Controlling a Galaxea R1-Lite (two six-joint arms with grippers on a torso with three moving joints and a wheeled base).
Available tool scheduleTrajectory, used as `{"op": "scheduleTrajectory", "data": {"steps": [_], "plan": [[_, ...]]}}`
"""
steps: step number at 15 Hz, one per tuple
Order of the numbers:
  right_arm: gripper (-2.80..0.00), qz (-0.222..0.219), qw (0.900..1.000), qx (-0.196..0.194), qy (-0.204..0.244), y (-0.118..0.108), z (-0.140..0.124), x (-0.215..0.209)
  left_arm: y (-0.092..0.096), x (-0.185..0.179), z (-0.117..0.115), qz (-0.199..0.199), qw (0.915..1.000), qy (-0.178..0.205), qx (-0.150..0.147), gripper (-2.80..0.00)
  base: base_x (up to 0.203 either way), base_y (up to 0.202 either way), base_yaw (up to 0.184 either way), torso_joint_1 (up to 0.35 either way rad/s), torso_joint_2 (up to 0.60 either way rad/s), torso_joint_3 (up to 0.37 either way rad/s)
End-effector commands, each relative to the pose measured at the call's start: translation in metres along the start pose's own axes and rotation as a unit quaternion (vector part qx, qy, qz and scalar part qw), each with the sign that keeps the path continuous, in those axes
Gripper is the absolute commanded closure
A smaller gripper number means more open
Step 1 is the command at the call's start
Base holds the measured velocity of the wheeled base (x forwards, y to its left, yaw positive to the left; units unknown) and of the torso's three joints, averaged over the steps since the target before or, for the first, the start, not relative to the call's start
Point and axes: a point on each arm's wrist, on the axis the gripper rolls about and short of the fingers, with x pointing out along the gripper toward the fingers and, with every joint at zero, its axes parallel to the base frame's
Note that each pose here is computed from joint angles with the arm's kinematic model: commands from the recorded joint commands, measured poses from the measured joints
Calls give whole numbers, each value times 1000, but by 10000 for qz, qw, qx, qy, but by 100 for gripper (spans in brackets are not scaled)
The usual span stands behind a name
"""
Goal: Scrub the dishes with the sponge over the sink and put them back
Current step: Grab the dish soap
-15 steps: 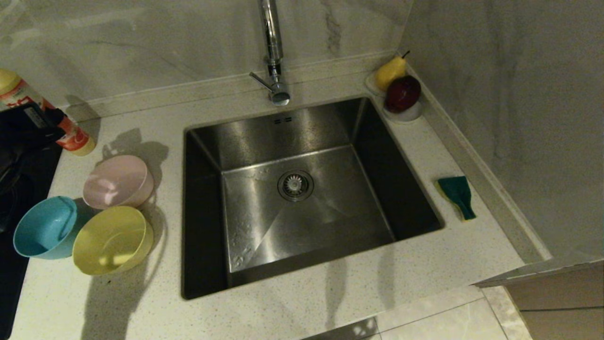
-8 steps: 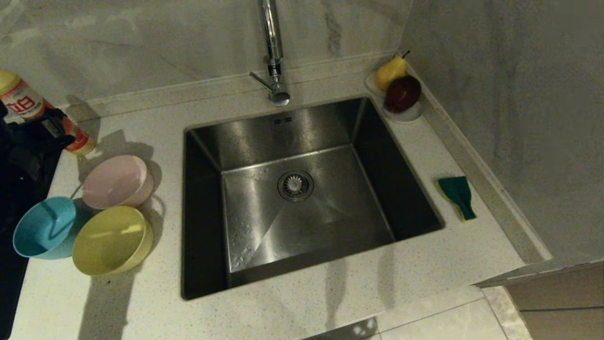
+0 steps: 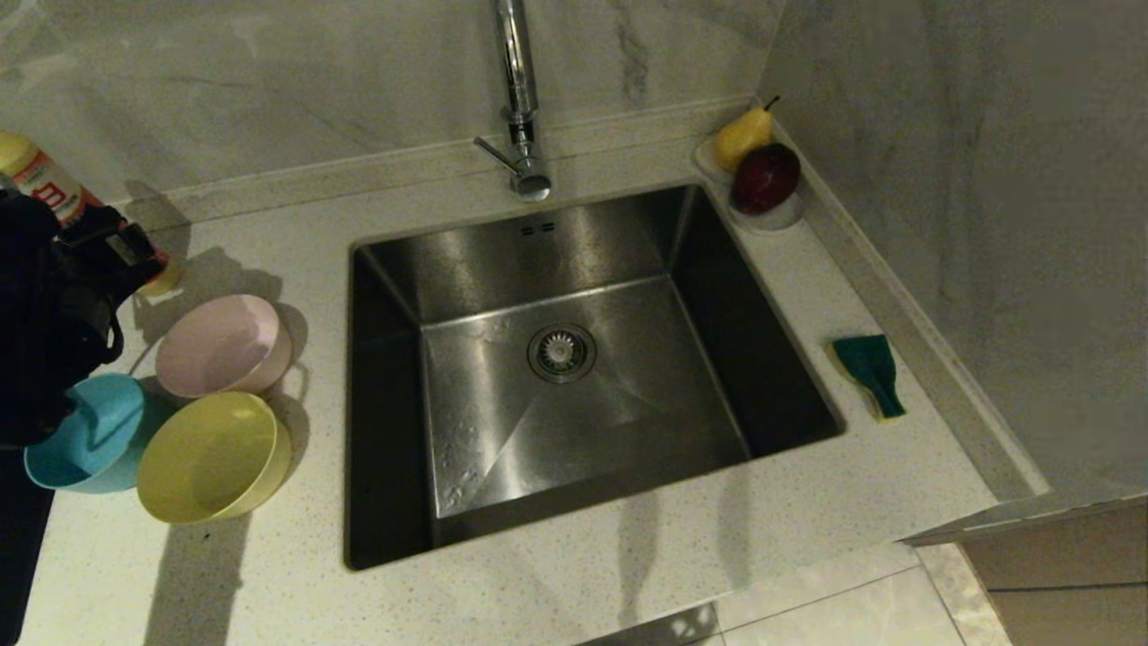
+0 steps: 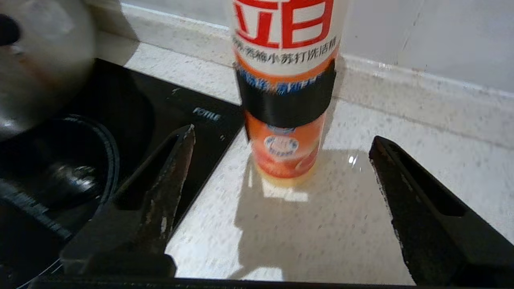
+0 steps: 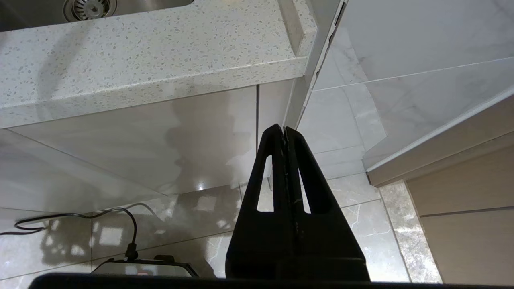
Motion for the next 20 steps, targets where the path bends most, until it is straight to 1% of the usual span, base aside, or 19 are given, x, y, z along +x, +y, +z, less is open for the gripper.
{"op": "scheduleTrajectory", "data": {"steps": [1, 7, 13, 17, 20], "plan": [[0, 1, 10000, -4, 0, 0, 0, 0, -2, 14, -6, 44, 10000, -50, -42, -280, 0, 0, 0, 0, 0, 0], [0, 1, 10000, 4, 0, 0, 0, 0, -4, 50, -18, 129, 9995, -278, -110, -280, 0, 0, 0, 0, 0, 0], [0, 1, 10000, 4, 0, 0, 0, 0, -10, 73, -34, 74, 9991, -386, -163, -280, 0, 0, 0, 0, 0, 0], [0, 1, 10000, 4, 0, 0, 0, 0, -14, 83, -35, 49, 9981, -566, -219, -280, 0, 0, 0, 0, 0, 0], [0, 1, 10000, 4, 0, 0, 0, 0, -16, 89, -38, 39, 9978, -628, -228, -280, 0, 0, 0, 0, 0, 0]]}}
